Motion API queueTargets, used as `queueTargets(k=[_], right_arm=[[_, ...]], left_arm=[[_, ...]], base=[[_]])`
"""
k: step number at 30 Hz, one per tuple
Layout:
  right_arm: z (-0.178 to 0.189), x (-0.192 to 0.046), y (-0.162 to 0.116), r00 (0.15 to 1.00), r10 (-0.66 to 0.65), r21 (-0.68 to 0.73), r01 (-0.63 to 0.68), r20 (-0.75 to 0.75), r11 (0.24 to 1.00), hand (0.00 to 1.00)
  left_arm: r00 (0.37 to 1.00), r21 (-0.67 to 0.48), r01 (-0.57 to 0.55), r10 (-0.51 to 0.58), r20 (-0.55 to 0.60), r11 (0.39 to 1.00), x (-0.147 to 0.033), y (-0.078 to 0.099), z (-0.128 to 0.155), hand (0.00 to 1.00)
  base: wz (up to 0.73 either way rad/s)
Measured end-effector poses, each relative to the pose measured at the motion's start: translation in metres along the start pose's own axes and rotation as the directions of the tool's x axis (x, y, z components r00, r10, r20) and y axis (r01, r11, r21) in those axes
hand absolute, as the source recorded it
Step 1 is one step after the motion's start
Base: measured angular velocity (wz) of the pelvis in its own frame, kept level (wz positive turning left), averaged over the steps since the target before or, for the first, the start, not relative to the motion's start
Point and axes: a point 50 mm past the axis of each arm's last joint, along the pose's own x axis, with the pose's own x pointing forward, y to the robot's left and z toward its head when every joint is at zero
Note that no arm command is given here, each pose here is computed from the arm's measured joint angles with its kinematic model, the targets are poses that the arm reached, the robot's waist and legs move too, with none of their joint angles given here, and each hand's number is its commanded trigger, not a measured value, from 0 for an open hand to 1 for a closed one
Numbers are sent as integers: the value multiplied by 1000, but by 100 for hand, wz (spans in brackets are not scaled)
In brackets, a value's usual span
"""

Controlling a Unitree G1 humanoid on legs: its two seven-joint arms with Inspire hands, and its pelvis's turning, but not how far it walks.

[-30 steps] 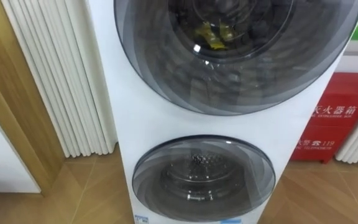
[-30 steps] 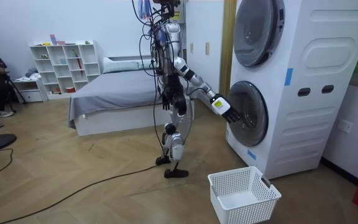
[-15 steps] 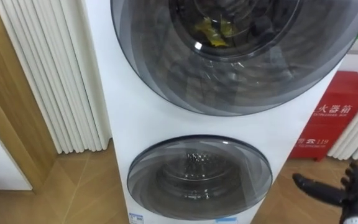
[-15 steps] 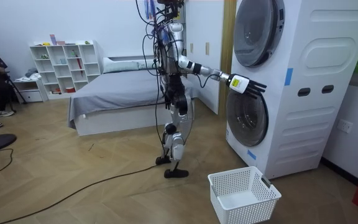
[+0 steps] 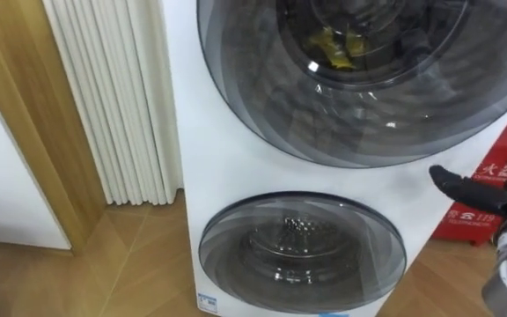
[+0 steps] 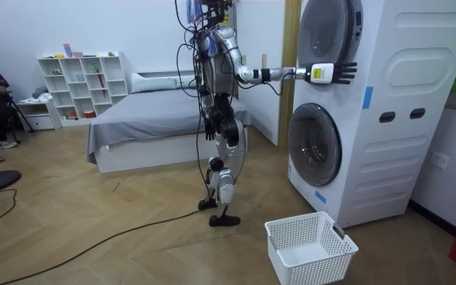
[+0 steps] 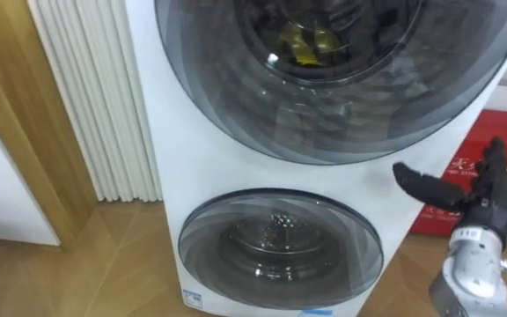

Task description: Pick clothes from washing machine

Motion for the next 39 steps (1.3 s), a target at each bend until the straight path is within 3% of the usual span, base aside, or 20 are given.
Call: queueTargets(k=[5, 16, 23, 39], right_arm=[[14, 12, 6, 1000, -4, 8, 4, 22, 1000, 0], [29, 18, 14, 998, 18, 18, -19, 52, 1000, 0], [43, 22, 13, 991, 70, -57, -64, 110, 996, 0], [67, 27, 14, 978, 125, -71, -115, 166, 991, 0]], left_arm=[[1000, 32, 8, -8, 1, 999, 0, 3, 1, 0], [1000, 88, -9, 10, -5, 996, 0, 8, 3, 0], [1000, 109, -18, 20, -22, 994, 0, 11, 1, 0], [1000, 129, -16, 13, 27, 992, -1, 23, 10, 0]], base=[[0], [-1], [-2], [-1]])
